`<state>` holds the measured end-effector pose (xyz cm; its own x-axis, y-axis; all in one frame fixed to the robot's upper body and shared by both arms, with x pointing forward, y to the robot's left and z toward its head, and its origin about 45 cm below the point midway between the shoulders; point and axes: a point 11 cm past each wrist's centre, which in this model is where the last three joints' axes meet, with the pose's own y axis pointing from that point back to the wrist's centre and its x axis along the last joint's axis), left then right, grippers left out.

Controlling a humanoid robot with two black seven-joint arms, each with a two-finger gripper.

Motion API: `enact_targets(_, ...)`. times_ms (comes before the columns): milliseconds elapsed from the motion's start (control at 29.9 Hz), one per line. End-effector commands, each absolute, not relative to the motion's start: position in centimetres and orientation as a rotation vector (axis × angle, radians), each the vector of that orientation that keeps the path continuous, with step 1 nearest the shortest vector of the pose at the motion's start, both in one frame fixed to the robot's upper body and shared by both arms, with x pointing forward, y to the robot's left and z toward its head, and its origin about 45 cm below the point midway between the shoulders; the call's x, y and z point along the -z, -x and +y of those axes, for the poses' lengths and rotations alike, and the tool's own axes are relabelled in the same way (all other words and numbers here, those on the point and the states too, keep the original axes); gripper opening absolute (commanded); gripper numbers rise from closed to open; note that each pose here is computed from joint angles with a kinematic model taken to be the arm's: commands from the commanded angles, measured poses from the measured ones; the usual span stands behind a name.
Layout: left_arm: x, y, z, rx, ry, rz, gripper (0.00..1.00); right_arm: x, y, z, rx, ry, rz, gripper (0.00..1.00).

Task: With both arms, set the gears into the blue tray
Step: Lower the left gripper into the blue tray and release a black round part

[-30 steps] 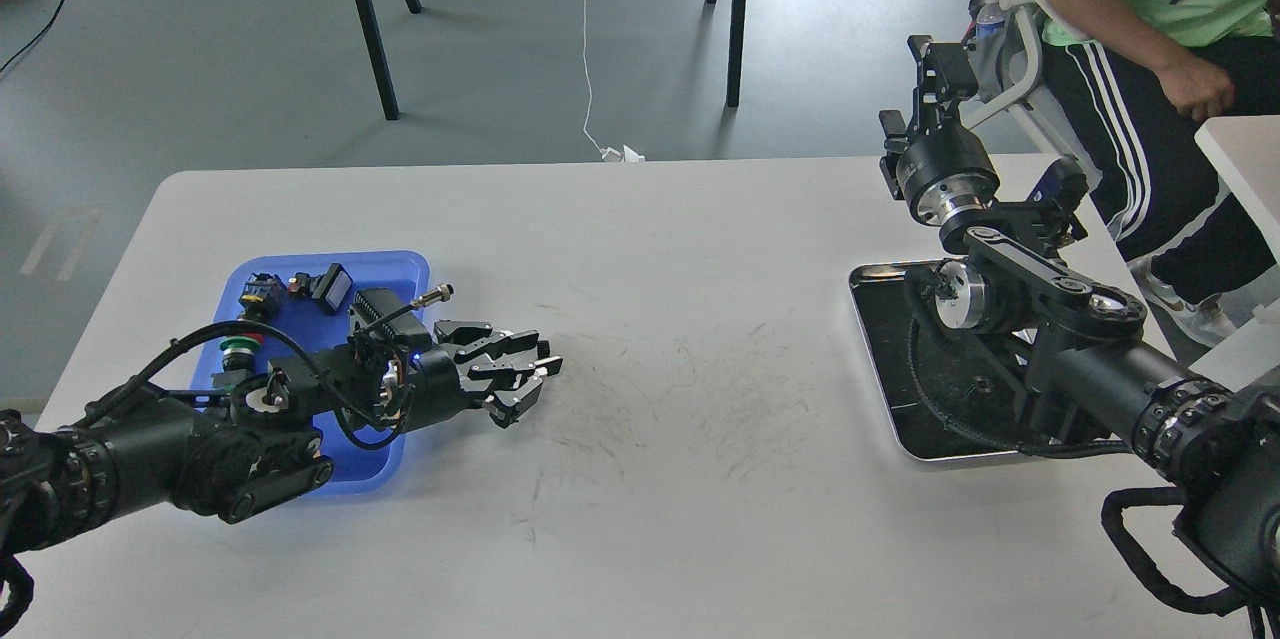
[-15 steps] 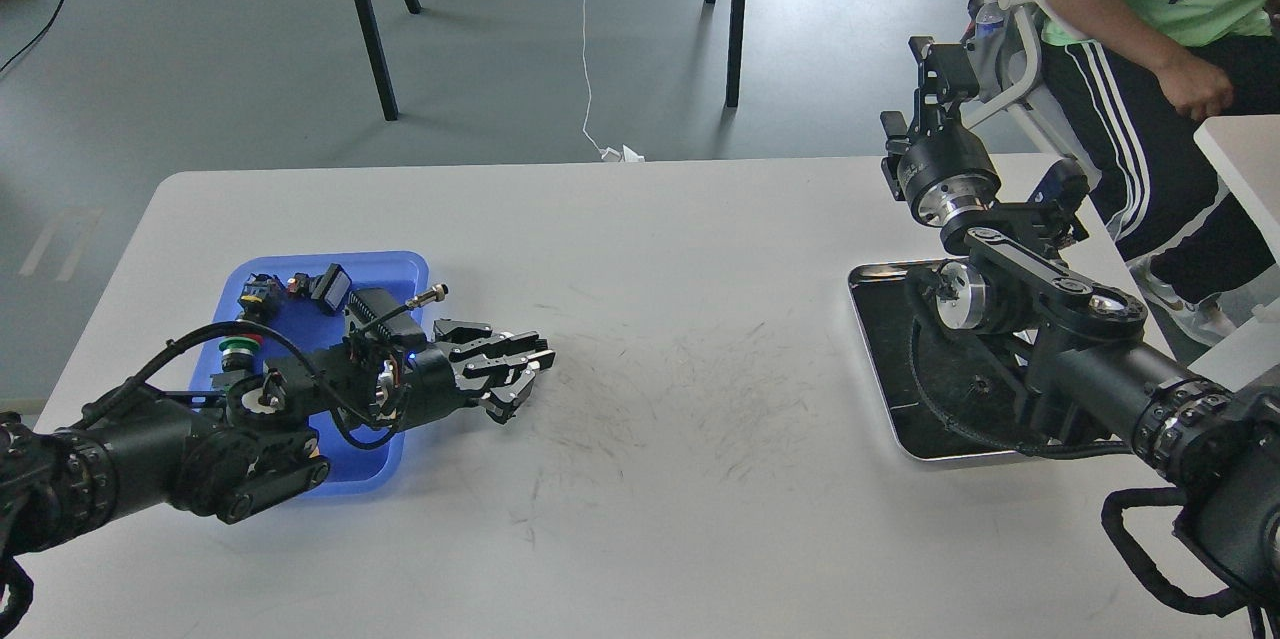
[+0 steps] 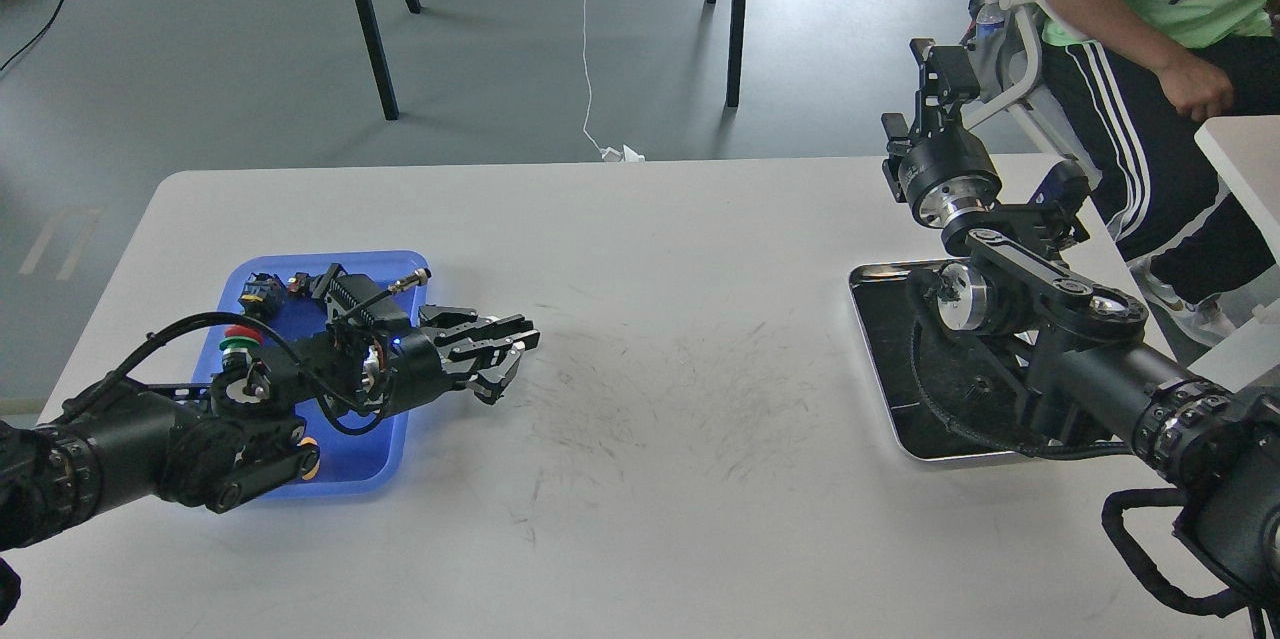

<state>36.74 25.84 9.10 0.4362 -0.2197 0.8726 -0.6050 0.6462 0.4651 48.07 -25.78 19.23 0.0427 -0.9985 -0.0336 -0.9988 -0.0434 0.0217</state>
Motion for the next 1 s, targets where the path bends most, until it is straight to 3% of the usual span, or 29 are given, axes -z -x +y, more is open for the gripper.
enact_targets(0,-11.1,-38.3,27.7,-0.316,-0.907,-1.162,0.23,-19.3,-48.1,-25.7,-0.06,2.263,2.166,0.96)
enact_targets(368,-14.1,-37.5,35.9,-0.386,-1.024,-1.149,0.23,-19.4,-48.1,-25.7,-0.054,2.267,2.164,0.96)
enact_targets(970,-12.6,-34.0,41.1,-0.395,-1.129,-1.079,0.24,-19.2,-48.0,-25.3,-0.051,2.286,2.156,0.96)
